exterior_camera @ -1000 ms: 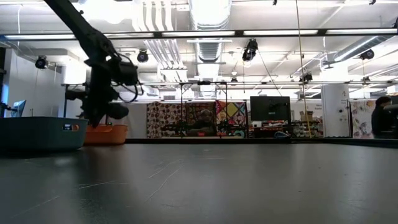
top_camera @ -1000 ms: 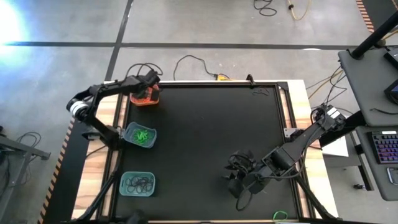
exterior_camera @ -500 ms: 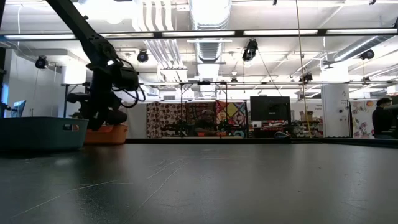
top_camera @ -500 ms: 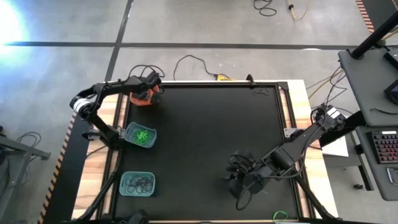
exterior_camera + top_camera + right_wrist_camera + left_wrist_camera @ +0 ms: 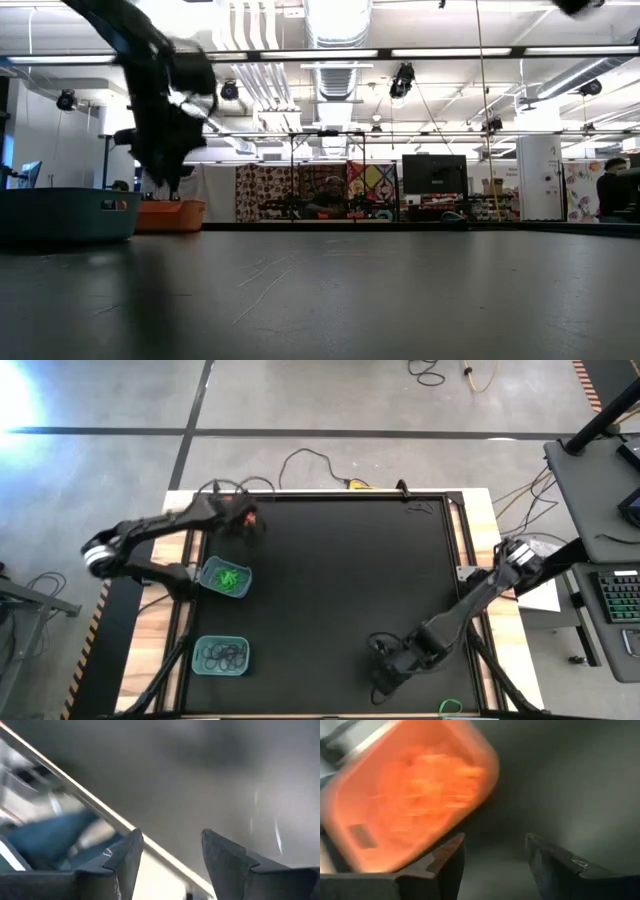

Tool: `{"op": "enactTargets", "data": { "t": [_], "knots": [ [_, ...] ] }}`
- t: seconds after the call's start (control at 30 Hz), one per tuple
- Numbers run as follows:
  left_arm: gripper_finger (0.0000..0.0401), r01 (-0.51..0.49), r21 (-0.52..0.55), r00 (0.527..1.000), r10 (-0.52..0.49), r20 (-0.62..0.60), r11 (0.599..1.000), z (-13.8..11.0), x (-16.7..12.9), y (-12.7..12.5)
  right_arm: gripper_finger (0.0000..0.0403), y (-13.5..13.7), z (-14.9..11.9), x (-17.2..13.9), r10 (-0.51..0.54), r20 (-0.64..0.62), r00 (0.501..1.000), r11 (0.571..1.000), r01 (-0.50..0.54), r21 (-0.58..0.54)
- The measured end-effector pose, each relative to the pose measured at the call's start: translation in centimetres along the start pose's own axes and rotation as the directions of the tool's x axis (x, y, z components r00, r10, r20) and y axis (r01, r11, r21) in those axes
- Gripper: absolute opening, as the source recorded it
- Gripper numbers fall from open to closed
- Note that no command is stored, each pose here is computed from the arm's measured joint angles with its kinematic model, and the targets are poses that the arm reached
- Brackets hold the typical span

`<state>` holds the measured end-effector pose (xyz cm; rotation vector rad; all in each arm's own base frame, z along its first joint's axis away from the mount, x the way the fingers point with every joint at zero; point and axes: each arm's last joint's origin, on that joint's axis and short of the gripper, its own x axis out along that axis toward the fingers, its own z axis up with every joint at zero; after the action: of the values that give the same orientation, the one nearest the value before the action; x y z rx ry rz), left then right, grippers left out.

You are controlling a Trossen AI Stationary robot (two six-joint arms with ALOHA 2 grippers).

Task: Sort rubber bands into baskets
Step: Put the green rubber band into the blue bin

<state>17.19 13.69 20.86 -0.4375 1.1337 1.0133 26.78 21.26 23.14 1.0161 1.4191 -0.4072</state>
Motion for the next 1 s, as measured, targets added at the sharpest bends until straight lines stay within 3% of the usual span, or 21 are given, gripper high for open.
{"op": "enactTargets", "data": {
  "t": [0.07, 0.17, 0.23, 0.37, 0.47, 0.6, 0.77, 1.0],
  "knots": [
    [0.0192, 0.120, 0.050, 0.989, -0.124, 0.075, 0.991, -1.5, -1.9, -1.7, 0.0194, -0.1, -0.8, 1.4, -0.042, -0.123, 0.992, 0.999, 0.045, 0.021],
    [0.0190, 0.300, 0.162, 0.925, -0.328, 0.190, 0.940, -3.9, -4.8, -4.4, 0.0194, -0.1, -2.1, 2.9, -0.090, -0.260, 0.961, 0.991, 0.112, 0.075],
    [0.0188, 0.404, 0.267, 0.850, -0.467, 0.244, 0.875, -5.7, -6.6, -6.1, 0.0194, -0.3, -3.1, 3.7, -0.120, -0.325, 0.938, 0.983, 0.159, 0.097],
    [0.0187, 0.536, 0.459, 0.672, -0.687, 0.277, 0.709, -9.2, -9.4, -8.7, 0.0194, -0.8, -4.8, 5.4, -0.195, -0.438, 0.878, 0.959, 0.265, 0.105],
    [0.0187, 0.549, 0.524, 0.594, -0.745, 0.304, 0.651, -11.3, -10.6, -9.9, 0.0194, -1.1, -5.8, 6.8, -0.237, -0.515, 0.824, 0.947, 0.315, 0.067],
    [0.0187, 0.540, 0.507, 0.589, -0.732, 0.342, 0.672, -12.9, -11.3, -10.6, 0.0194, -1.5, -6.9, 8.4, -0.277, -0.562, 0.779, 0.938, 0.345, 0.016],
    [0.0187, 0.569, 0.512, 0.566, -0.758, 0.324, 0.644, -13.4, -12.5, -11.3, 0.0189, -2.2, -7.3, 9.6, -0.309, -0.557, 0.771, 0.930, 0.366, -0.008],
    [0.0187, 0.529, 0.530, 0.619, -0.728, 0.293, 0.663, -13.1, -13.3, -11.8, 0.0152, -3.7, -7.0, 11.4, -0.278, -0.565, 0.777, 0.949, 0.312, -0.037]
  ]
}}
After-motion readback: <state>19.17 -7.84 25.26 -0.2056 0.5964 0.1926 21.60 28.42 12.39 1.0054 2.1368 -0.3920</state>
